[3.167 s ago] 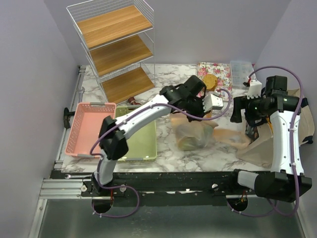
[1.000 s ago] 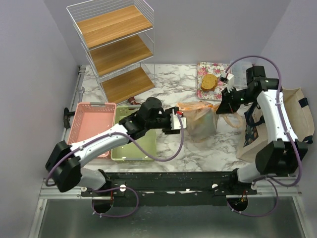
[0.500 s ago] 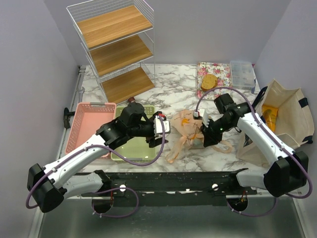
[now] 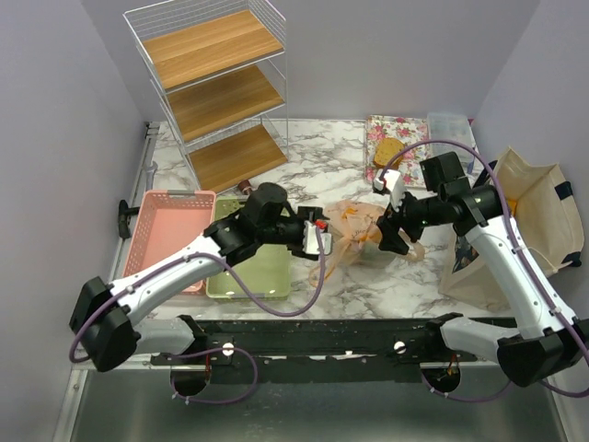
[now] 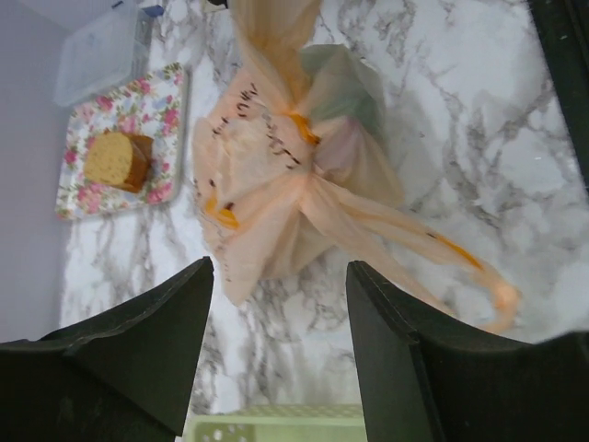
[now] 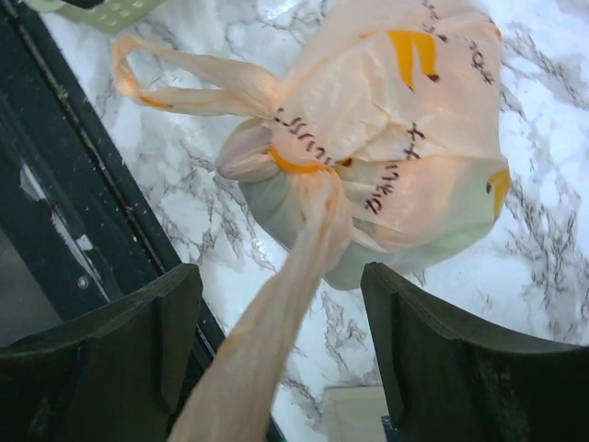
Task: Untie the knot of the grocery bags and take out the mixed food
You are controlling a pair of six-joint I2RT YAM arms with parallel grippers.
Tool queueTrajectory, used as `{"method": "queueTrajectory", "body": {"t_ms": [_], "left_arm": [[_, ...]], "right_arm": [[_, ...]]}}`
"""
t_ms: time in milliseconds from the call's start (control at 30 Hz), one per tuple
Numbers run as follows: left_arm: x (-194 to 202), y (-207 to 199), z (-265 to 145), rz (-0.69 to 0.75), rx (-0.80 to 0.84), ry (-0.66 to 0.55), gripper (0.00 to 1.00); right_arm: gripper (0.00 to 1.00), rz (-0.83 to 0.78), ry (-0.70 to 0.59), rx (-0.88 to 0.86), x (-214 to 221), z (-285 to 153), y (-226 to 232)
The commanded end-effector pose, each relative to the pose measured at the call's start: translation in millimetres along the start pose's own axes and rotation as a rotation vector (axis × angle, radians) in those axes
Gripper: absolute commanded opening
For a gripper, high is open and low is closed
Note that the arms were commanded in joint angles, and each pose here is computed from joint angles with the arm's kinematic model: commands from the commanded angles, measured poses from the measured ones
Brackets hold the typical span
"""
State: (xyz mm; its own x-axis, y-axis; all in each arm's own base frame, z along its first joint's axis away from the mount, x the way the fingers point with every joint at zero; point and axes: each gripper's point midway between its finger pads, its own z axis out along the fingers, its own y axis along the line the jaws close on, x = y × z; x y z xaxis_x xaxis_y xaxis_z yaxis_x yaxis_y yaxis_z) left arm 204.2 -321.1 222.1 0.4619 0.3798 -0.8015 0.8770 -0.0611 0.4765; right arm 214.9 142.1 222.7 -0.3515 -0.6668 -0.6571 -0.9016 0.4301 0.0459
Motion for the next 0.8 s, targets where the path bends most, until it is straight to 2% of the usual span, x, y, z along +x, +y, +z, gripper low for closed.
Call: {"method": "queueTrajectory", "body": {"t_ms": [0,133,267,333,467,567,633,733,767], "left_arm": [[-21,41,27,0.23,-0.002,-0.042,0.61],[-22,43,49,0.318,0.094,-0.061,0.65],[-18,33,74,0.459,0.174,-0.072,0.67],[-13,29,91,0.52,0.2,-0.065,0.68],[11,16,114,0.599,0.309,0.012,0.66],[34,2,115,0.613,0.393,0.093,0.56],[43,-4,113,0.574,0.4,0.131,0.41],[36,-14,102,0.408,0.416,0.14,0.15],[28,-17,98,0.308,0.415,0.136,0.07]], "right_arm": [[0.77,0.12,-0.025,0.181,1,-2,-22],[0.78,0.157,-0.109,0.269,-23,-25,-30],[0.85,0.19,-0.187,0.293,-40,-47,-22],[0.91,0.203,-0.194,0.316,-39,-52,-21],[0.91,0.234,-0.175,0.353,-32,-60,-21],[0.92,0.232,-0.214,0.363,-42,-70,-19],[0.91,0.249,-0.252,0.356,-51,-75,-16],[0.92,0.272,-0.324,0.296,-71,-81,-6],[0.91,0.273,-0.342,0.286,-76,-82,-5]]}}
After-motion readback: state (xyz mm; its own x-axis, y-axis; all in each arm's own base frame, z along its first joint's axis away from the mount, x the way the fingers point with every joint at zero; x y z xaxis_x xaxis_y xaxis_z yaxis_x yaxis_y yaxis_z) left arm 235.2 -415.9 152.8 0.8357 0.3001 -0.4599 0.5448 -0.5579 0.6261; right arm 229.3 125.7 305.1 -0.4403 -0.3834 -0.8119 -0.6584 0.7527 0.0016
